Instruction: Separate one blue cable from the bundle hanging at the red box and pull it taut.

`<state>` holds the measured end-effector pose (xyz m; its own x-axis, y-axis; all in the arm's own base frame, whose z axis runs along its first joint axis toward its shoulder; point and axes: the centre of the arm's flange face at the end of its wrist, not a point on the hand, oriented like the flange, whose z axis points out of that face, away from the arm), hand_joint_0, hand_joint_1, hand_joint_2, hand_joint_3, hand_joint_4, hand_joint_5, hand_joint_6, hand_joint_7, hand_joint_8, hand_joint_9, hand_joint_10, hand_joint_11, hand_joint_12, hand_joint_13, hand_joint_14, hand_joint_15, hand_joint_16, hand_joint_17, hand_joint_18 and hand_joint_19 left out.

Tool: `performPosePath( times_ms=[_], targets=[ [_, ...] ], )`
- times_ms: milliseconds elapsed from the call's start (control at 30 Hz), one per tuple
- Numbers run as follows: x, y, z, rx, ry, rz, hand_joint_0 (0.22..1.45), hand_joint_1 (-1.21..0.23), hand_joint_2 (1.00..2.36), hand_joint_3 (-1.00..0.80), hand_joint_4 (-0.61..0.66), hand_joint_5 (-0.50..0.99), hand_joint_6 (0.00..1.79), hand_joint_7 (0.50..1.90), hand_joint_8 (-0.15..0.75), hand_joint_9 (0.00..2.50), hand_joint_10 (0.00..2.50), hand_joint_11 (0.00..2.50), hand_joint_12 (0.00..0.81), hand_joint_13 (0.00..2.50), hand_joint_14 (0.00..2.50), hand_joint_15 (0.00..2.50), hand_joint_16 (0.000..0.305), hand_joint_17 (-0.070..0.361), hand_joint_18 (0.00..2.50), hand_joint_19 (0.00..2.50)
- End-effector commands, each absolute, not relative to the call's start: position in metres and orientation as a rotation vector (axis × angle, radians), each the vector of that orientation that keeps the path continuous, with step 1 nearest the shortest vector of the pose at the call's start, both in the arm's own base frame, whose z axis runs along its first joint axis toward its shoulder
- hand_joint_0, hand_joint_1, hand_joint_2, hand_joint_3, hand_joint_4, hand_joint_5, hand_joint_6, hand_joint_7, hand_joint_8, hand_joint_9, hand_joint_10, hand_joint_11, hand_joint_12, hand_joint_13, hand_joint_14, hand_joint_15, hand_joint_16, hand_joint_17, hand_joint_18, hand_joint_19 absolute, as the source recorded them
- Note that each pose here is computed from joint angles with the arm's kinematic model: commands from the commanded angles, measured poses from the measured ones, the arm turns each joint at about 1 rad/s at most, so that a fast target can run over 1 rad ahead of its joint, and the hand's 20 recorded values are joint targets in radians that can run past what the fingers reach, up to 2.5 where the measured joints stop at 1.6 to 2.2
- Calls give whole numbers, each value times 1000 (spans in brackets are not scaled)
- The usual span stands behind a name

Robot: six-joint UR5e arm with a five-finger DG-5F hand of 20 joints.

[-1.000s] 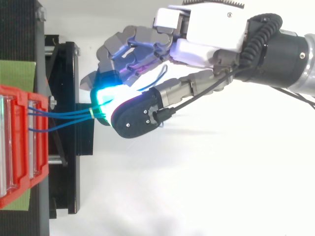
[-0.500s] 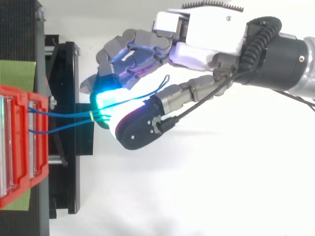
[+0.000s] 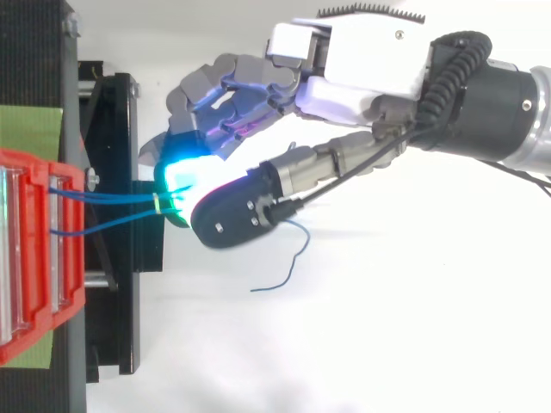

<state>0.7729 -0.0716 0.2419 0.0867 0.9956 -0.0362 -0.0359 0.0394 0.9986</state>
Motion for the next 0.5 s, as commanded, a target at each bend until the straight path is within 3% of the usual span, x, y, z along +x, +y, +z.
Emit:
performPosePath(
  times_ms=[0,133,233,300,400,433,467],
  targets=[
    [773,-71,241,1195,1136,1138,592,-454,1024,-179,145,-175,706,1177,329,646,0,49,333,689,10,240,44,99,507,532],
    [773,-71,241,1195,1136,1138,601,-434,1026,-135,157,-145,637,1229,331,656,0,54,331,687,11,255,44,98,501,539],
    [773,-71,241,1195,1135,1137,604,-519,1030,-89,166,-133,610,1226,333,666,3,83,330,695,11,254,43,97,510,540],
    [773,-71,241,1195,1135,1137,607,-605,1031,-86,156,-130,574,1296,328,666,4,90,328,708,11,257,43,96,514,539],
    [773,-71,241,1195,1135,1137,615,-700,1026,-163,138,-156,624,1277,327,668,5,137,327,712,12,255,43,96,528,530],
    [773,-71,241,1195,1135,1137,609,-722,1023,-224,144,-168,662,1237,329,669,5,147,327,714,11,258,43,96,536,530],
    [773,-71,241,1195,1135,1137,590,-730,1011,-382,149,-189,751,1102,334,682,5,151,327,720,10,252,42,95,546,527]
  ],
)
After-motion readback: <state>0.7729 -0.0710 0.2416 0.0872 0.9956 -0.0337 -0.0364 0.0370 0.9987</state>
